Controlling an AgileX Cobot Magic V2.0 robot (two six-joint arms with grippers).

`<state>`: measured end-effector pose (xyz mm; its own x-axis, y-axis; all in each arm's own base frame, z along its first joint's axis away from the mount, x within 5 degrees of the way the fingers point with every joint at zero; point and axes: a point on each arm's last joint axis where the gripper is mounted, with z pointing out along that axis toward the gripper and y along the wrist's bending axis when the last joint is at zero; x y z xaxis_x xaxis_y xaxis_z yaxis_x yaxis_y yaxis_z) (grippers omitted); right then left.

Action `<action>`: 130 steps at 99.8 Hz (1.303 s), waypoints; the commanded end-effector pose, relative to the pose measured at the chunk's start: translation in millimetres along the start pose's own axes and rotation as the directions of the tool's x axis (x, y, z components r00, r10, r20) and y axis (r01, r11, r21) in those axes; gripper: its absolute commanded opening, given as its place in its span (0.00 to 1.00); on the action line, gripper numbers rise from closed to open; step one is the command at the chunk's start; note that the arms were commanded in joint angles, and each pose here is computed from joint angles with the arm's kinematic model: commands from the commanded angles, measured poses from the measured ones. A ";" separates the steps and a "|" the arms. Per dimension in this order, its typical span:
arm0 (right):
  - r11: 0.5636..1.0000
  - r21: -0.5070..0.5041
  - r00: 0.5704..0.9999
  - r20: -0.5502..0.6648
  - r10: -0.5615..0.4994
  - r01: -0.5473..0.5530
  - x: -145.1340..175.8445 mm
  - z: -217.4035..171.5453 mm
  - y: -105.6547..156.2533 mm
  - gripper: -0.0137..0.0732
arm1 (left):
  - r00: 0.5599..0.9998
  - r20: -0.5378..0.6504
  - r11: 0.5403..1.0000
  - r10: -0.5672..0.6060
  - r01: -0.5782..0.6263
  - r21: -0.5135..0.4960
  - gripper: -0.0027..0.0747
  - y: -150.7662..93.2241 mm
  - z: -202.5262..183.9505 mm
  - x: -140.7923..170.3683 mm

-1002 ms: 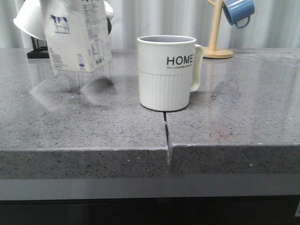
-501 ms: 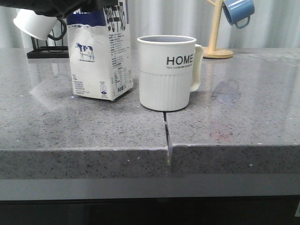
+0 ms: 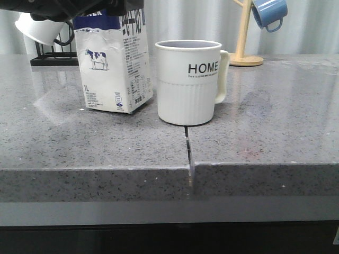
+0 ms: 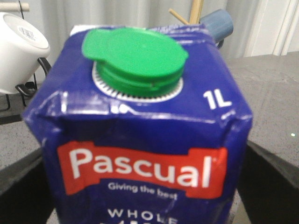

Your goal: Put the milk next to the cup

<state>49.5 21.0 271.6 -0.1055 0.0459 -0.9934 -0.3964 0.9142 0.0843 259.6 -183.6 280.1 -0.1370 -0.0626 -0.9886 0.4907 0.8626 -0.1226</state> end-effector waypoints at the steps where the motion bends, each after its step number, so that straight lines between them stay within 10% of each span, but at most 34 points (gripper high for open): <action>1: 1.000 -0.005 0.996 0.087 -0.009 0.009 -14.7 -1.5 1.2 0.08 | 0.993 0.117 1.000 -0.014 0.012 0.014 0.90 -4.4 -8.0 -26.2; 49: 1.000 -0.005 0.996 0.087 -0.009 0.009 -14.7 -1.5 1.2 0.08 | 0.998 0.069 0.999 0.000 -0.003 0.041 0.87 -1.9 -59.6 -34.9; 66: 1.000 -0.005 0.996 0.087 -0.009 0.009 -14.7 -1.5 1.2 0.08 | 0.998 0.060 0.998 0.033 -0.036 0.044 0.64 3.0 -88.3 -45.6; 87: 1.000 -0.005 0.996 0.087 -0.009 0.009 -14.7 -1.5 1.2 0.08 | 0.994 -0.003 0.994 0.107 -0.107 -0.010 0.01 21.6 -124.8 -58.5; 130: 1.000 -0.005 0.996 0.087 -0.009 0.009 -14.7 -1.5 1.2 0.08 | 0.991 -0.119 0.971 0.056 -0.082 -0.224 0.01 52.2 -198.0 -51.9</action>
<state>49.5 21.0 271.6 -0.1055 0.0459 -0.9934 -0.3964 0.9142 0.0843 130.9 -45.0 331.5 -0.2835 0.0932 -0.9544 0.3435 0.9391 -0.0103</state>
